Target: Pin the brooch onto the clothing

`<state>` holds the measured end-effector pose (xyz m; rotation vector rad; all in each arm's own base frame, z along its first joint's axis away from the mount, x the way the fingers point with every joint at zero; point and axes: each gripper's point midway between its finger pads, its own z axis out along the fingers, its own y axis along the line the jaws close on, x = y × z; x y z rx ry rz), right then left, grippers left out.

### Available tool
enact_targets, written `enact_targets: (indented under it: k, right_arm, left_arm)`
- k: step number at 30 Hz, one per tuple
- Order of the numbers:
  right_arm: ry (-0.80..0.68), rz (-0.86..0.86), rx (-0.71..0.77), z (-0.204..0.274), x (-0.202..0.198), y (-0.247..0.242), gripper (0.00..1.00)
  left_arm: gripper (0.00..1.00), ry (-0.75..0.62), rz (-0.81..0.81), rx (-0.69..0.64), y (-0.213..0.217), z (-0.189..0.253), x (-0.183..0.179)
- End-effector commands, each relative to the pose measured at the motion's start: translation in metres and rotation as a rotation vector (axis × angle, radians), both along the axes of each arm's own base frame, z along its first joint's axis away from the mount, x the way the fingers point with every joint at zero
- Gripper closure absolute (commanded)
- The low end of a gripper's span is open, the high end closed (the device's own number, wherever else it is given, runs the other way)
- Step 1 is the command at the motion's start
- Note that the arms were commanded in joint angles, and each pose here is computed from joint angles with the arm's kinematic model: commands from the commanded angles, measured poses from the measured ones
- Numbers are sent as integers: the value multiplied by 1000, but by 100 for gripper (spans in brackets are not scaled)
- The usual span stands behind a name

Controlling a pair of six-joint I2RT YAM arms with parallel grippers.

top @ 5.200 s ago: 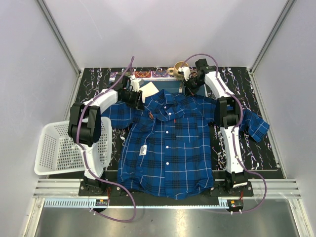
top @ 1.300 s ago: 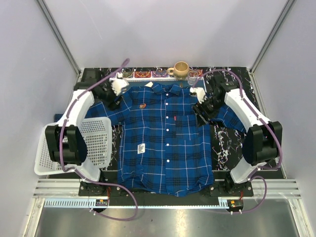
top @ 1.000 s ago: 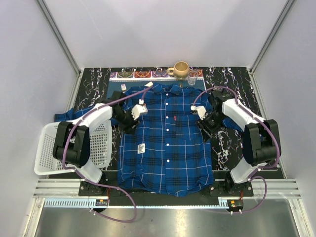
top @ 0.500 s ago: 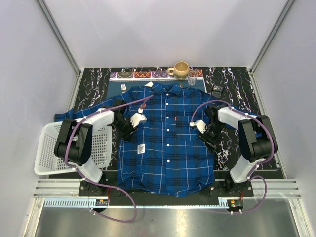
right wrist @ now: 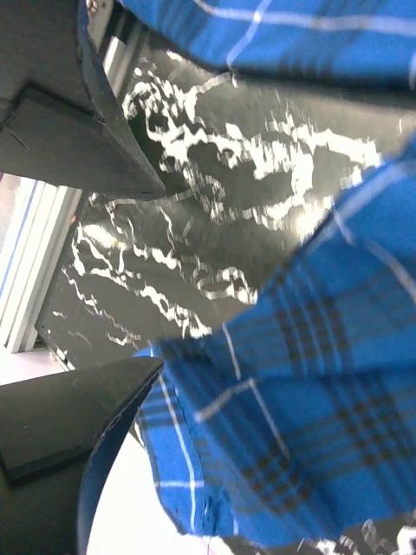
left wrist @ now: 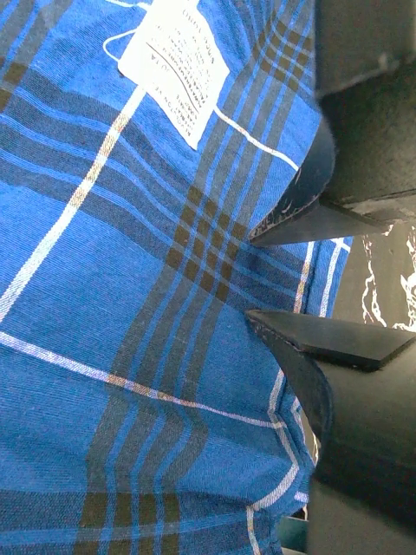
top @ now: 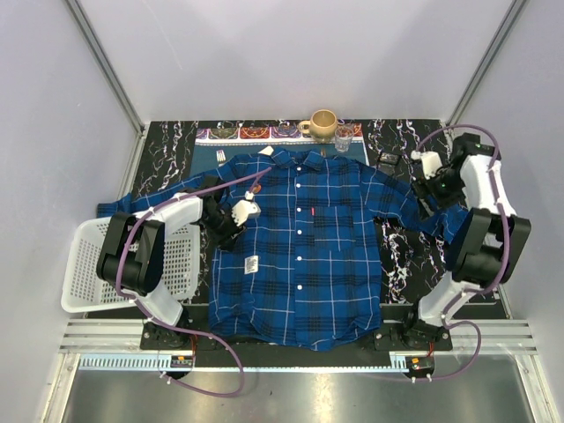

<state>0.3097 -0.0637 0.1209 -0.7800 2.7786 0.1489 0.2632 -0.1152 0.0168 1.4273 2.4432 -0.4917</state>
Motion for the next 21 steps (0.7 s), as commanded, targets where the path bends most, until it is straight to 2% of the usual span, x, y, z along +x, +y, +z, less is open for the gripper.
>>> enact_targets:
  k: [1, 5, 8, 12, 18, 21]
  right_arm:
    - [52, -81, -26, -33, 25, -41, 23]
    - [-10, -135, -77, -51, 63, -60, 29]
    - [21, -154, -134, -74, 73, -75, 33]
    - [75, -148, -188, -101, 60, -97, 40]
    - [156, -165, -270, -111, 20, -141, 41]
    - [158, -183, -291, -110, 16, -157, 40]
  left_arm:
    - [57, -27, 32, 22, 4, -4, 14]
    - [56, -17, 55, 13, 2, -3, 14]
    - [56, -17, 63, 16, 3, -2, 14]
    - [56, -20, 74, 43, 7, -5, 17]
    - [57, -6, 73, 44, 9, -8, 11]
    - [57, 6, 73, 38, 8, -11, 8]
